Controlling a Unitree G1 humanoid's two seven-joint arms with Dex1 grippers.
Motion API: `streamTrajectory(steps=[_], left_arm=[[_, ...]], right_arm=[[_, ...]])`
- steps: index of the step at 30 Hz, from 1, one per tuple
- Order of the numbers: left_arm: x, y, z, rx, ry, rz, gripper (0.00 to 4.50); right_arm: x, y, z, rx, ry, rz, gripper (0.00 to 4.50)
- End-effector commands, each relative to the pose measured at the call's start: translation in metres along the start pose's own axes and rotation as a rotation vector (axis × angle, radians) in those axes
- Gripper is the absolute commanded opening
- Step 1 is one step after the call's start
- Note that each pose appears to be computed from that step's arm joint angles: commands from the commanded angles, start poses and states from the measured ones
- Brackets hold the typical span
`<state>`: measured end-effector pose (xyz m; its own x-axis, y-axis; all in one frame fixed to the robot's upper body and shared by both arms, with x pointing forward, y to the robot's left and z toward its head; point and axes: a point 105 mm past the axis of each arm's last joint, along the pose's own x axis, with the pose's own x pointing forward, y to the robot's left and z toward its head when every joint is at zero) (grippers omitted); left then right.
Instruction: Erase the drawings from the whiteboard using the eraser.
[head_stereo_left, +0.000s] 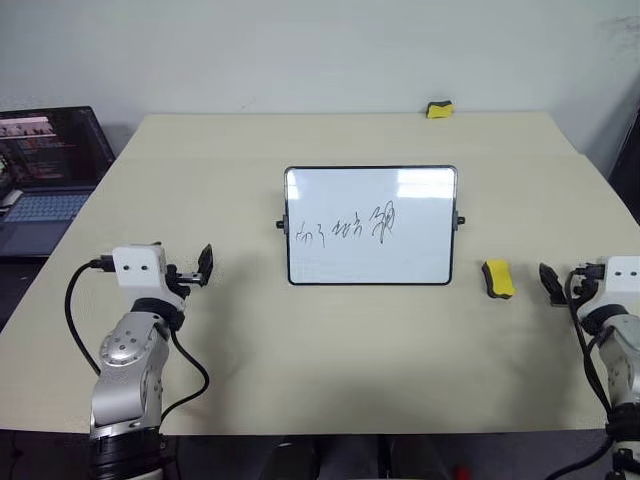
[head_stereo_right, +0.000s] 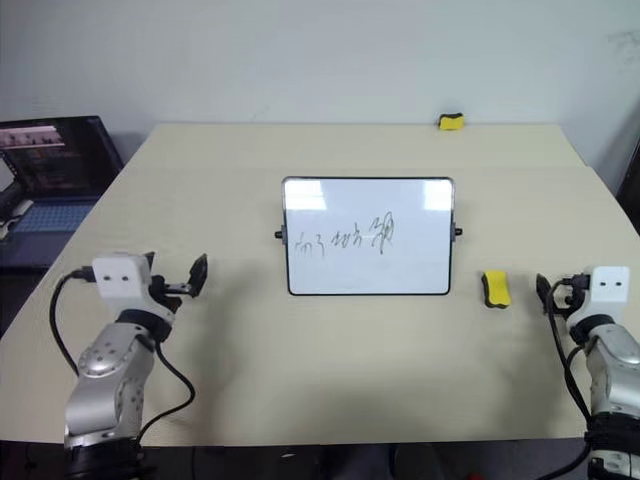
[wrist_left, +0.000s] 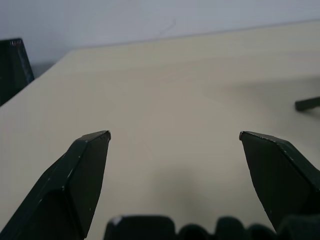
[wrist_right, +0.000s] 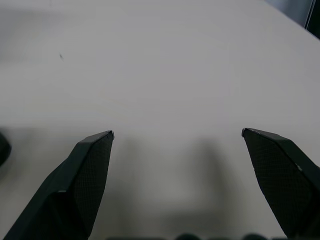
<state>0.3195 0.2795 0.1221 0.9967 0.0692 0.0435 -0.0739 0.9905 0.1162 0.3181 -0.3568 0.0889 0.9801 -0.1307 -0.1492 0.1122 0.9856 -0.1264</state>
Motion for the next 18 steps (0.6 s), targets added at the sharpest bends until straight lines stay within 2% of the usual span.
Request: streamTrajectory(steps=[1, 5, 9, 15, 18], left_arm=[[0.004, 0.003, 0.006, 0.009, -0.023, 0.01, 4.5], [0.005, 0.012, 0.001, -0.017, -0.014, 0.067, 4.5], [0.004, 0.007, 0.0, -0.017, -0.013, -0.016, 4.5], [0.007, 0.027, 0.019, -0.132, -0.098, -0.017, 4.5], [0.01, 0.033, 0.021, -0.094, -0.09, -0.017, 4.5]], right_arm=[[0.0, -0.007, 0.014, -0.006, -0.026, -0.035, 4.48], [-0.005, -0.007, 0.016, -0.002, -0.035, -0.055, 4.48], [-0.012, -0.001, 0.026, -0.038, -0.061, -0.012, 4.48], [-0.013, 0.009, 0.029, -0.004, -0.097, -0.013, 4.48], [-0.011, 0.012, 0.032, 0.037, -0.126, -0.041, 4.48]])
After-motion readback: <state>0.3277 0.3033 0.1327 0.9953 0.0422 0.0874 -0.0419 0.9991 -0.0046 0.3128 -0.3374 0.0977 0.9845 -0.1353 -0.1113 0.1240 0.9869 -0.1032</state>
